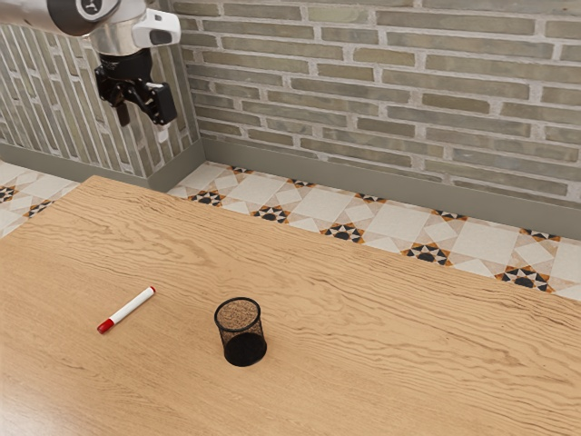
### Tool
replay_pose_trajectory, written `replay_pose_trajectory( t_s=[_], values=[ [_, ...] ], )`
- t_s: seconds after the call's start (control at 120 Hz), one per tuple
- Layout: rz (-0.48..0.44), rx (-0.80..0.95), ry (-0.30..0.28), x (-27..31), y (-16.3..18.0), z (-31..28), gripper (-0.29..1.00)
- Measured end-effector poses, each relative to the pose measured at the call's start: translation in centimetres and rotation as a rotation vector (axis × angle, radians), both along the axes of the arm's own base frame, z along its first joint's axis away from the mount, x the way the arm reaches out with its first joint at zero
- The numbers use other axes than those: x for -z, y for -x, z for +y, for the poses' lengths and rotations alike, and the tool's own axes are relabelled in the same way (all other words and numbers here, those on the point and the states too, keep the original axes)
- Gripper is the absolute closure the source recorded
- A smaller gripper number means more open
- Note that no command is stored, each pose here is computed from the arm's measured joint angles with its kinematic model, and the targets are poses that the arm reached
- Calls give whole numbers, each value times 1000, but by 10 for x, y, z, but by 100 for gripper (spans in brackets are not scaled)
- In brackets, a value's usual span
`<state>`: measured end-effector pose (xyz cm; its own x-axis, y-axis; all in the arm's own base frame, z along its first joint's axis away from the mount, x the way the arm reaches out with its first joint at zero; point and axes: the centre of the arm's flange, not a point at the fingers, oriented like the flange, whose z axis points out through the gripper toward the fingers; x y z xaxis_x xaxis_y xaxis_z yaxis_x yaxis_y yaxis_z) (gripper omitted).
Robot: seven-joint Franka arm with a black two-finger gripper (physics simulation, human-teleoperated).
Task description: Put the marker into the pen holder.
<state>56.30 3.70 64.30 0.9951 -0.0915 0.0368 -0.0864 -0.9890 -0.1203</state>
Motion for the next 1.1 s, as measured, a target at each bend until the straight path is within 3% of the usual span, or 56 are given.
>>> replay_pose_trajectory(
  t_s=[0.283, 0.367, 0.492, 0.592, 0.767, 0.95, 1.1],
  values=[
    [1, 2, 18, 0, 1, -2, 0],
    [26, -6, -6, 11, -4, 2, 0],
    [213, -72, -14, 162, -18, 43, 0],
    [273, -166, 25, 257, -4, 98, 0],
    [237, -163, 39, 318, 14, 102, 0],
    [159, -158, 74, 337, 83, 87, 0],
    [105, -137, 47, 357, 83, 87, 0]
  ],
)
